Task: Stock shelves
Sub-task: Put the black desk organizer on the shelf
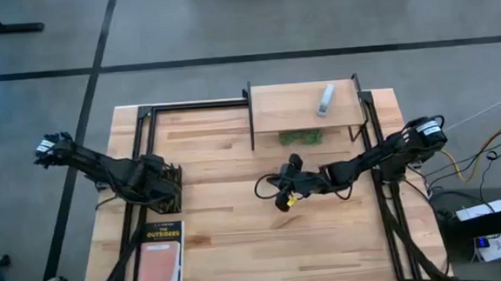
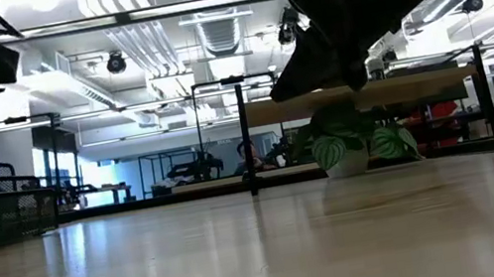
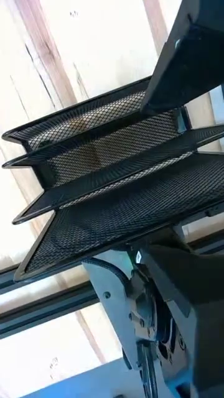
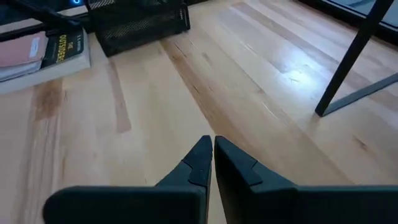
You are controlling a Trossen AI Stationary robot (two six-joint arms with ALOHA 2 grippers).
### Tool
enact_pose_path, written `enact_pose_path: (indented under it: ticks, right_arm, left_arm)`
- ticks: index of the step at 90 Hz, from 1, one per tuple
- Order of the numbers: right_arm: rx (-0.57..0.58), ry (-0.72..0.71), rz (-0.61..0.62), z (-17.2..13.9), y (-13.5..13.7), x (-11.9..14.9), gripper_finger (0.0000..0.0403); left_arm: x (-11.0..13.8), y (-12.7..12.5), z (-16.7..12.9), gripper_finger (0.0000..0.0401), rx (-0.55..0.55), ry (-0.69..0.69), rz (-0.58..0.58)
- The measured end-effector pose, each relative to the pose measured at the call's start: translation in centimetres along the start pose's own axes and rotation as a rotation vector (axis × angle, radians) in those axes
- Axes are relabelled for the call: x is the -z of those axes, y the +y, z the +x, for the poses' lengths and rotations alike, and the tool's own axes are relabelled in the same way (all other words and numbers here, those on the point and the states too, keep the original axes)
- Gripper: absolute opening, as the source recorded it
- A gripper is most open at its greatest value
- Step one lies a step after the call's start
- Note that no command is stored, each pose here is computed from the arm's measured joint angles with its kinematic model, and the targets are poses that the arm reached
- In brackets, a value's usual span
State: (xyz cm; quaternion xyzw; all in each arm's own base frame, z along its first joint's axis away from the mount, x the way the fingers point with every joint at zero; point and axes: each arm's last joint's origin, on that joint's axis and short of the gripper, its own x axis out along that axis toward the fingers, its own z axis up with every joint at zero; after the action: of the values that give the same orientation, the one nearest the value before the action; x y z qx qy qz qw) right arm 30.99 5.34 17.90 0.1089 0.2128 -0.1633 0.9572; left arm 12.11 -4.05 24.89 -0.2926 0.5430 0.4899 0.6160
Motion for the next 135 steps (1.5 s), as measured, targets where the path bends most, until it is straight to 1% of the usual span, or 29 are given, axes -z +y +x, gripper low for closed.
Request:
enact_pose_path:
  ticks: [10,16,28,44,53,70,85,96,107,120,135]
  right_arm:
    - [0.0,-0.001,0.001,0.0,0.0,-0.01,0.0003]
    - [0.0,-0.001,0.001,0.0,0.01,-0.02,0.0003]
    - [0.0,-0.001,0.001,0.0,0.01,-0.02,0.0003]
    - [0.0,-0.002,0.001,0.0,0.01,-0.02,0.0003]
    - [0.0,-0.001,0.001,0.0,0.01,-0.02,0.0003]
    - [-0.001,-0.001,0.001,0.0,0.01,-0.02,0.0003]
    - [-0.001,-0.002,0.001,0.0,0.01,-0.02,0.0003]
    - [-0.001,-0.003,0.002,0.0,0.02,-0.04,0.0003]
    - [-0.001,-0.003,0.002,0.0,0.01,-0.03,0.0003]
    - [-0.001,-0.003,0.002,0.0,0.01,-0.03,0.0003]
    - [-0.001,-0.003,0.002,0.0,0.02,-0.04,0.0003]
  left_arm:
    - [0.03,-0.32,0.09,0.0345,0.011,0.0,-0.002]
    - [0.03,-0.53,0.09,0.0332,0.03,0.0,-0.003]
    - [0.03,-0.75,0.08,0.0278,0.053,0.0,-0.008]
    - [0.06,-0.72,0.2,0.02,0.048,0.0,-0.006]
    - [0.06,-0.72,0.2,0.0163,0.048,-0.001,-0.006]
    - [0.03,-0.73,0.2,0.0104,0.049,-0.011,-0.007]
    - [-0.04,-0.77,0.2,0.0063,0.053,-0.035,-0.008]
    - [-0.06,-0.82,0.19,0.0044,0.058,-0.047,-0.004]
    - [-0.12,-0.89,0.19,0.0034,0.064,-0.063,0.01]
    - [-0.12,-0.92,0.18,0.0033,0.068,-0.064,0.014]
    - [-0.12,-0.96,0.18,0.0041,0.071,-0.065,0.014]
